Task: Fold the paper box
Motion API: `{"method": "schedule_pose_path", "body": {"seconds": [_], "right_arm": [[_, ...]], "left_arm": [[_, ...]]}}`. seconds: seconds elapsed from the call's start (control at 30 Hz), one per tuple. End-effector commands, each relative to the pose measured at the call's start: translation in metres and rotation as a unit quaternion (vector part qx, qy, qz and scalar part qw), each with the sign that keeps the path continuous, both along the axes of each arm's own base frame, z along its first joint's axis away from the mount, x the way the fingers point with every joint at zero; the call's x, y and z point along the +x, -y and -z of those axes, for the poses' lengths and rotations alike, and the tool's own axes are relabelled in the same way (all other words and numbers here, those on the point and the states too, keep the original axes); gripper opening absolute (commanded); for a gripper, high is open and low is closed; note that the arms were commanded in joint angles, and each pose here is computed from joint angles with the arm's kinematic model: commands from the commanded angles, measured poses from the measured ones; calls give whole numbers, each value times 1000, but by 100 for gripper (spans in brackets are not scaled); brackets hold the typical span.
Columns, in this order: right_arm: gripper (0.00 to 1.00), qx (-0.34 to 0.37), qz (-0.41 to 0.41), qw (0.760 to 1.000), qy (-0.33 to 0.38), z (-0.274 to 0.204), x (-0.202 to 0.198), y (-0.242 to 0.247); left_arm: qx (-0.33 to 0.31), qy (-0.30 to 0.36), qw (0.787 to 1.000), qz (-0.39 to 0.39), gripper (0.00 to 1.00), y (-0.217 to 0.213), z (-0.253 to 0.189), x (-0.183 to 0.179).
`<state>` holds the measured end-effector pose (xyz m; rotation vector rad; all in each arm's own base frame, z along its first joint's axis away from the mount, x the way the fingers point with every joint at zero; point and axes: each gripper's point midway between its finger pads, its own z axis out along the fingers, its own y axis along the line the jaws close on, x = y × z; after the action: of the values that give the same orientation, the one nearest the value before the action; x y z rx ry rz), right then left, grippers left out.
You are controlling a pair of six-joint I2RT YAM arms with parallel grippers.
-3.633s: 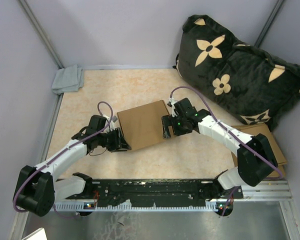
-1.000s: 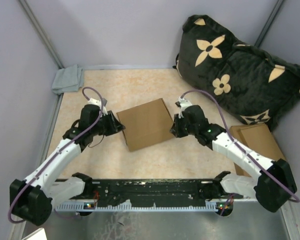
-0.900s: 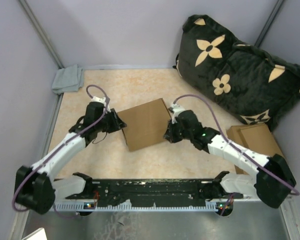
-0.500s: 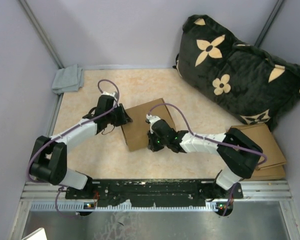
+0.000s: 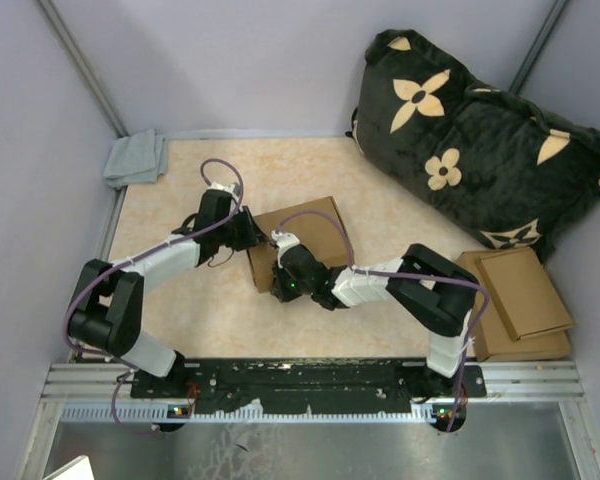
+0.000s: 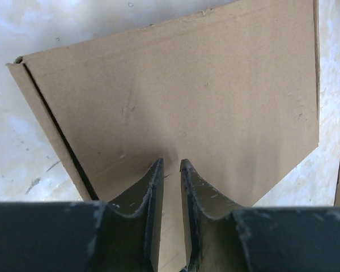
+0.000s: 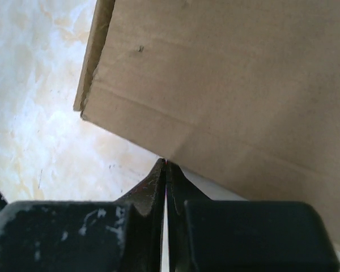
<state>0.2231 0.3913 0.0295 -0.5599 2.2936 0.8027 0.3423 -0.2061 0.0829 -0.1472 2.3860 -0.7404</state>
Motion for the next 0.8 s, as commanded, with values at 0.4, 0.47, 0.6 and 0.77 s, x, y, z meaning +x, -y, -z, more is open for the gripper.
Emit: {"method": "schedule_pose_path", "body": {"seconds": [0.4,0.47,0.6,0.77], "right_arm": [[0,163,75,977,118,-72,44,-27],[0,152,66,981,105,-74,33,-17],[0,134,54,985,96,-97,8,17],[2,60,93,989,98,-95,-8,80]], "left_arm": [[46,-104,993,37,13,-4,69,-52],[48,-93,994,34,14,-4,59,-47],[49,-60,997,28,22,-2,24,-31],[25,2,999,20,32,7,-35,-6]]}}
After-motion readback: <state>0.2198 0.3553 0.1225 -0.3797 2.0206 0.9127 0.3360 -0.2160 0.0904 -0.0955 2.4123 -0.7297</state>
